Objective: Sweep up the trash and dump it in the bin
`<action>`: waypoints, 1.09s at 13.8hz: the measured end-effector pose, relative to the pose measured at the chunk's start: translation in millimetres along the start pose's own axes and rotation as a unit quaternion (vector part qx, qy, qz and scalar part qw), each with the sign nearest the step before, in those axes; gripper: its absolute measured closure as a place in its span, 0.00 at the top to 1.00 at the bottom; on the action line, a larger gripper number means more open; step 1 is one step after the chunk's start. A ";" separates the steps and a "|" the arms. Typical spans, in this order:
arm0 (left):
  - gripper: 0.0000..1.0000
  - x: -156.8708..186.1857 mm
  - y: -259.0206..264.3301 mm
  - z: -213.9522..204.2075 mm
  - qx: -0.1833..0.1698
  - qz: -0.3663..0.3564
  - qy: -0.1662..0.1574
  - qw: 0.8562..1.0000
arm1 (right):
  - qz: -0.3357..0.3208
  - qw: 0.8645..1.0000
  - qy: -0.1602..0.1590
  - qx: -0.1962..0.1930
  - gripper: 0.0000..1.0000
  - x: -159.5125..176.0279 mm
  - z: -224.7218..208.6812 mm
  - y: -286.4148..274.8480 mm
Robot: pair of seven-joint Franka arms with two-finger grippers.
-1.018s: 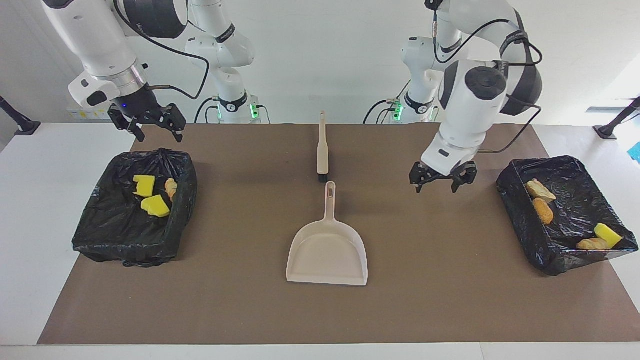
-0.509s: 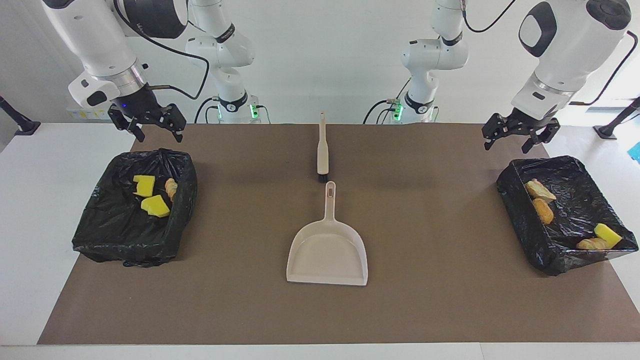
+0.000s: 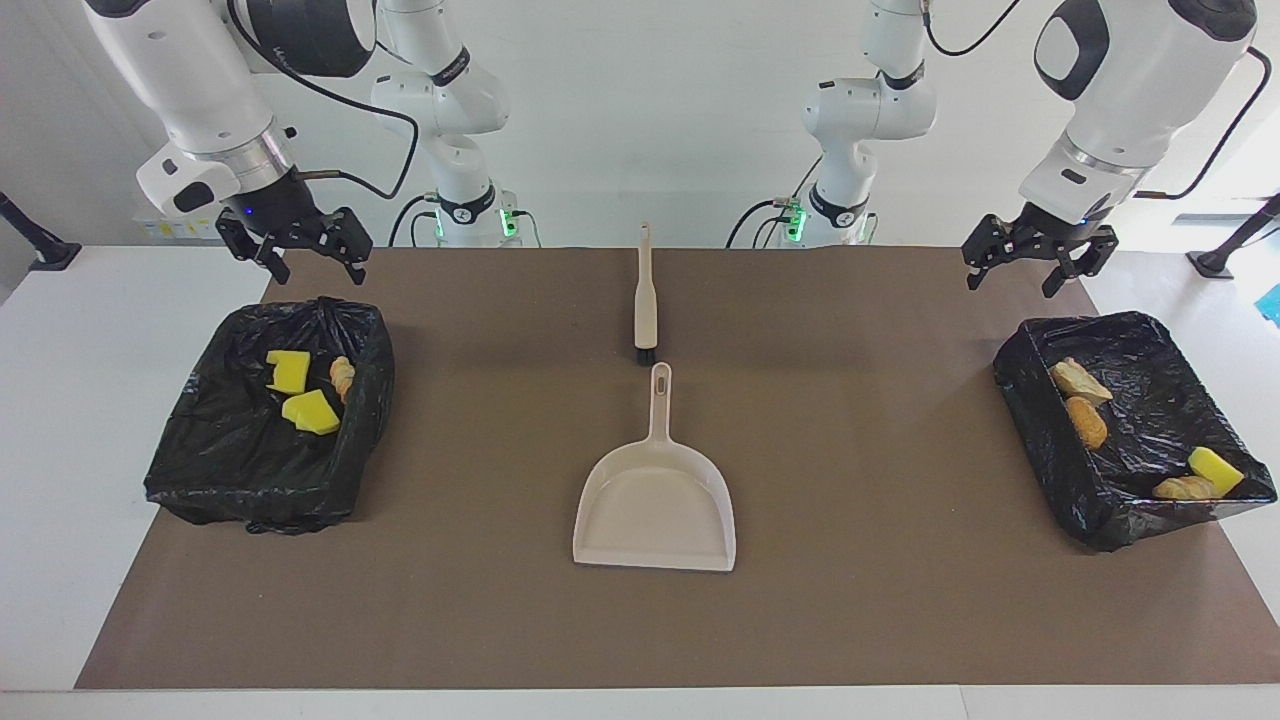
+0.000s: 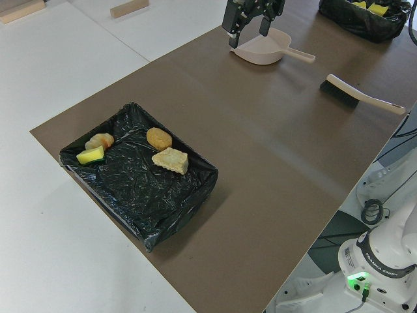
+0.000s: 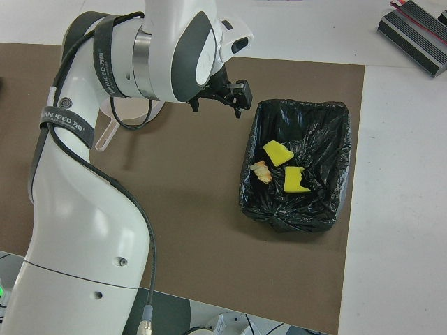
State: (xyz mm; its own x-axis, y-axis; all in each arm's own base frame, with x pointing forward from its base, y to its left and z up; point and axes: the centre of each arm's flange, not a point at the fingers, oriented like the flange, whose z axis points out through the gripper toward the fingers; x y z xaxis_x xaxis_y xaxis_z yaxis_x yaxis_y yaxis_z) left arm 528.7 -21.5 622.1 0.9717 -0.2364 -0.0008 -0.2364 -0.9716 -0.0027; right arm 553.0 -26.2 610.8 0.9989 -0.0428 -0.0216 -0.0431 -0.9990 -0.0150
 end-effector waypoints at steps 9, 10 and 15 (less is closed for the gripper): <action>1.00 -2.3 0.0 -3.7 -0.001 0.000 -0.007 1.000 | 0.000 1.000 0.000 0.000 1.00 0.0 0.0 0.0; 1.00 -2.4 -0.5 -3.8 -0.001 -0.001 -0.007 1.000 | 0.000 1.000 0.000 0.000 1.00 0.0 0.0 0.0; 1.00 -2.5 -1.6 -5.2 -0.001 -0.002 -0.005 1.000 | 0.000 1.000 0.000 0.000 1.00 0.0 0.0 0.0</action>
State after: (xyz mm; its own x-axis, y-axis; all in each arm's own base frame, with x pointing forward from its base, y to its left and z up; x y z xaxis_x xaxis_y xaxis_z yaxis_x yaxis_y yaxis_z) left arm 526.6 -19.4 627.3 0.9725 -0.2327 -0.0111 -0.2328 -0.9725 -0.0006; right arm 553.0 -26.2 610.8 0.9989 -0.0428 -0.0216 -0.0431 -0.9990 -0.0150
